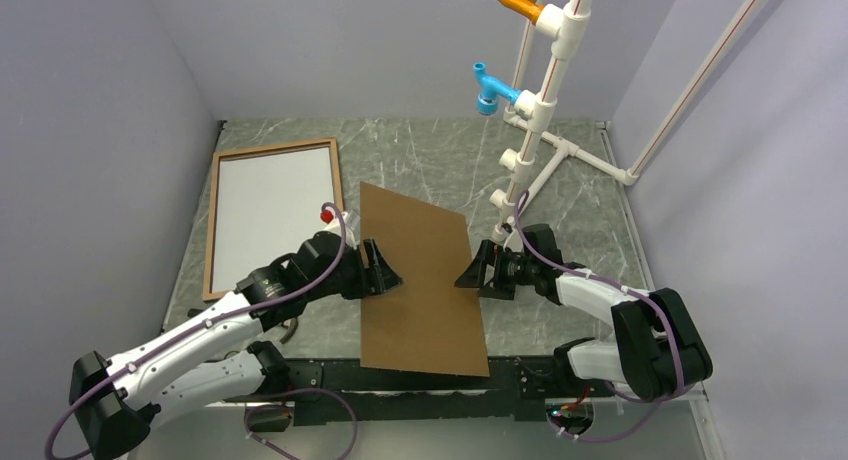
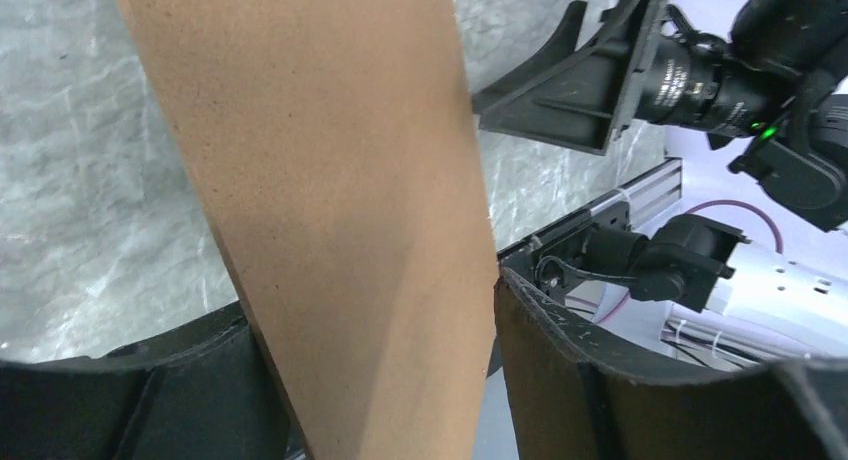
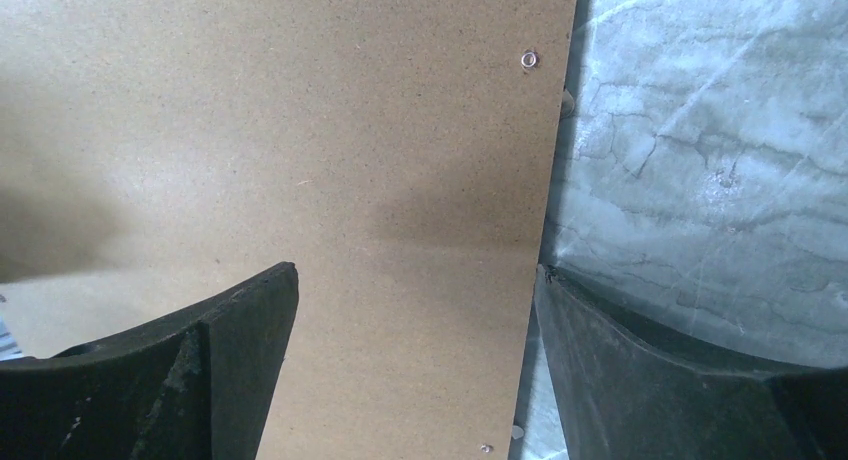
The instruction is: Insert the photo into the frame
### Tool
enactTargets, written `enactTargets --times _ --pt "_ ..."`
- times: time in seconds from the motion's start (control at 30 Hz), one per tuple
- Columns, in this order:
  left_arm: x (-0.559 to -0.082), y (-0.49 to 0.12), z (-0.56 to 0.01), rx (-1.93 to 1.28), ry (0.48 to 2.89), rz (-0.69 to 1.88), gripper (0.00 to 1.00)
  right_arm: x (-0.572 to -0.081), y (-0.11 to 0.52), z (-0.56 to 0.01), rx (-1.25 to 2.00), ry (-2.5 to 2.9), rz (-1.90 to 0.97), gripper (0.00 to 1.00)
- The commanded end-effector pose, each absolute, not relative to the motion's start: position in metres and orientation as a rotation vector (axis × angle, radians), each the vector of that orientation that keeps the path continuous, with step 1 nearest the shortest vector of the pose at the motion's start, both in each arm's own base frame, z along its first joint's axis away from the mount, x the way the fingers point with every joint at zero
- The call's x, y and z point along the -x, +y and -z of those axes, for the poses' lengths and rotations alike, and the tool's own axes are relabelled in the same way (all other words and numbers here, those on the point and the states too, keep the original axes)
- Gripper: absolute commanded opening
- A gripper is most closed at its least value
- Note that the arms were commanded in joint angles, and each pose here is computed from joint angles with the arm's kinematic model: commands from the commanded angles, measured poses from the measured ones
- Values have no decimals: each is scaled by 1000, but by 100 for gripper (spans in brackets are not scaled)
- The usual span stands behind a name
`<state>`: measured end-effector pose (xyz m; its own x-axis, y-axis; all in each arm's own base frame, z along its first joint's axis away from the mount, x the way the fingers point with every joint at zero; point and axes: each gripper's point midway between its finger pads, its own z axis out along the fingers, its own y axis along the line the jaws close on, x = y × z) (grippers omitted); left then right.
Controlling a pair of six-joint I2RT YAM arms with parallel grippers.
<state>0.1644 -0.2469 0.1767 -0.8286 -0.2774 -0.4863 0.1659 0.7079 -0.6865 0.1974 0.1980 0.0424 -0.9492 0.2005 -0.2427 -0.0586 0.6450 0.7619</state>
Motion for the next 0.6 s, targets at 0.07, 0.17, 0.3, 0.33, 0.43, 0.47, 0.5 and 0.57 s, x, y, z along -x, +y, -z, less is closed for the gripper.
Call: enactTargets --times 0.07,0.17,0.3,0.33,0.43,0.47,0.5,0.57 --pt "-169 -243 -196 129 2309 992 64 -162 186 -12 -179 2744 -1132 90" --pt "-170 -237 -194 147 2315 964 56 -162 186 -13 -176 2741 -1131 90" --pt "-169 -234 -191 159 2317 946 38 -164 186 -17 -165 2731 -1137 91" --pt "-170 -233 -190 164 2320 939 32 -166 187 -20 -160 2723 -1137 91" --pt "-170 -229 -183 183 2341 904 17 -170 185 -27 -145 2711 -1104 92" --pt "-170 -228 -181 188 2347 898 14 -174 183 -32 -139 2699 -1079 93" --pt "-170 -228 -179 191 2354 892 12 -177 181 -35 -135 2692 -1054 94" --pt "-170 -228 -174 197 2358 884 9 -182 178 -45 -125 2667 -1015 96"
